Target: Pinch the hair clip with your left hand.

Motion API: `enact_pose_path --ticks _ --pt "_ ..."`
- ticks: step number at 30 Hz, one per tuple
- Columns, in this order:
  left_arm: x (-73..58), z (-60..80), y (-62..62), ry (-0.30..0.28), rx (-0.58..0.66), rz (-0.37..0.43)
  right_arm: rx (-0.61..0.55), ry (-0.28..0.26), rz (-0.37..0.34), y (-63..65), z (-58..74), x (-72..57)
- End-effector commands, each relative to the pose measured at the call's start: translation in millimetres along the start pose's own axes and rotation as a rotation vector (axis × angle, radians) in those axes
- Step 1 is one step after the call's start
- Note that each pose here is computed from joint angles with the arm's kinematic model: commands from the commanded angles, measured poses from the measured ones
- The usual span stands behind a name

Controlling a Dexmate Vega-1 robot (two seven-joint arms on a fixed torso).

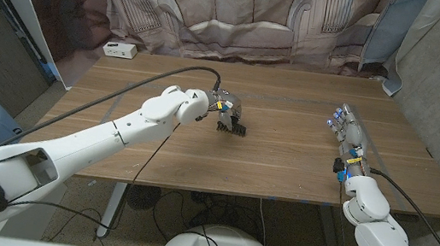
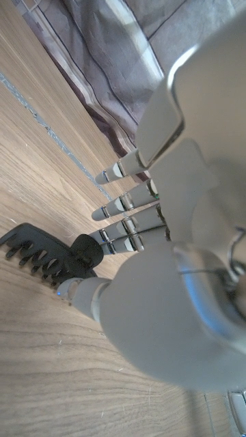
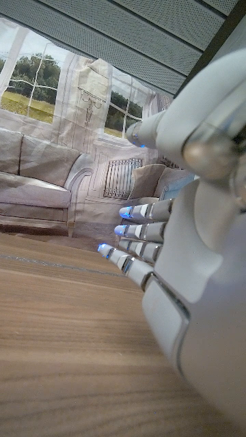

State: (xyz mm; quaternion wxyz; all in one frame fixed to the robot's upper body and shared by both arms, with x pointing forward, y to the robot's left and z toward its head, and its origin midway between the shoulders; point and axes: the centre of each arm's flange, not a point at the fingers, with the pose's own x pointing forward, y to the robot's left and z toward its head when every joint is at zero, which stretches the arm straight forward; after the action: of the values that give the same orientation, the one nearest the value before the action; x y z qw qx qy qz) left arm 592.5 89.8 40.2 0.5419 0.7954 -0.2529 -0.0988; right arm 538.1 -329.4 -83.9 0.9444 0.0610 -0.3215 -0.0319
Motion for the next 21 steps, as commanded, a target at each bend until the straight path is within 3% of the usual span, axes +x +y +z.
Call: enact_pose_path --ticks 1,21 --pt "1.0 -1.2 -3.8 0.009 0.002 0.006 -0.012 0.0 0.003 0.8 3.2 1.5" --pt "2.1 -4.3 -3.3 0.019 0.003 -0.016 -0.005 -0.001 0.0 1.8 1.0 4.4"
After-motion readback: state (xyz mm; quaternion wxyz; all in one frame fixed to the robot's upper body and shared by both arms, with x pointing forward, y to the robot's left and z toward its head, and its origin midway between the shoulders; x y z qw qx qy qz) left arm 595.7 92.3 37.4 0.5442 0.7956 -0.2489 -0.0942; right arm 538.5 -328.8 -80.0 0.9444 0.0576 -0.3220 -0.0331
